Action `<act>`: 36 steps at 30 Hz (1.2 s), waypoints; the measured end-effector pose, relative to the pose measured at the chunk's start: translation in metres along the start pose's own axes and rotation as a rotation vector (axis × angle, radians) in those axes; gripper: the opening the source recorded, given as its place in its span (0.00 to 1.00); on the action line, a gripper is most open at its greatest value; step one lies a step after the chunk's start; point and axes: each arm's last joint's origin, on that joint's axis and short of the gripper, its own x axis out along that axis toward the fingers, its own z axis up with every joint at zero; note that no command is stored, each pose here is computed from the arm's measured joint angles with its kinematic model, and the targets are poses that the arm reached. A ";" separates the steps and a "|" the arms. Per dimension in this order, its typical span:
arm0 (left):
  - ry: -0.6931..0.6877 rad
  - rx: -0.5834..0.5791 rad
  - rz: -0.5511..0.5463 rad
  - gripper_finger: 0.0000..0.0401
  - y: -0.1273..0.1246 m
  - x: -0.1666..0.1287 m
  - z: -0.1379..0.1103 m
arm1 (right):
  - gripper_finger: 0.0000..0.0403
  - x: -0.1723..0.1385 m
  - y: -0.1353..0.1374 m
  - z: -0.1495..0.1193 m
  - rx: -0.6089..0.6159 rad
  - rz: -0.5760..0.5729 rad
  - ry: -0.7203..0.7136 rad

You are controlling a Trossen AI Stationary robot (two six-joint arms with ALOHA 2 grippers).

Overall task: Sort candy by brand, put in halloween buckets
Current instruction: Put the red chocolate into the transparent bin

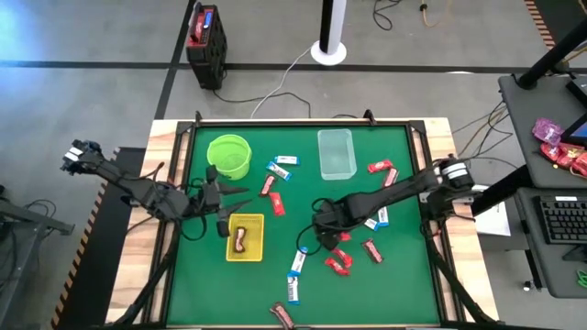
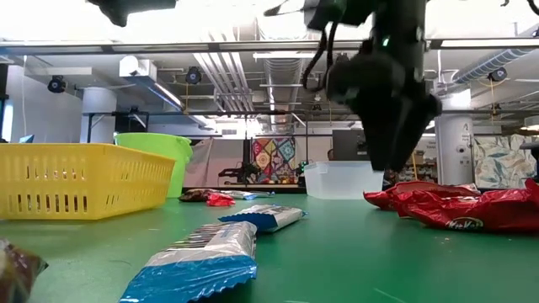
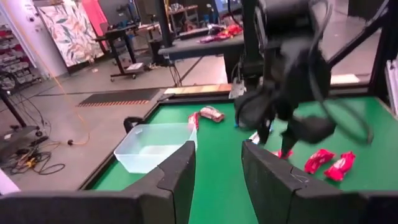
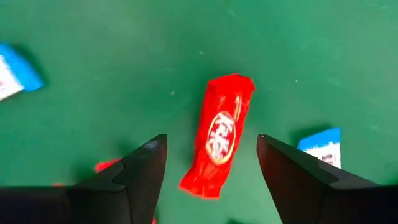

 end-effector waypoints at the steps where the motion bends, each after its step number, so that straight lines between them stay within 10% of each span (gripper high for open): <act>1: 0.001 -0.003 -0.001 0.29 0.000 -0.001 0.000 | 0.60 0.005 0.000 0.001 0.000 -0.015 0.008; 10: 0.019 -0.001 -0.002 0.29 -0.001 0.001 -0.004 | 0.48 0.034 0.004 0.004 0.009 -0.061 0.048; 22: 0.052 -0.011 -0.001 0.29 -0.008 0.008 -0.010 | 0.05 0.032 0.006 0.006 -0.015 -0.036 0.024; 36: 0.067 -0.026 0.001 0.29 -0.010 0.011 -0.013 | 0.06 -0.053 -0.028 0.034 -0.012 0.074 -0.253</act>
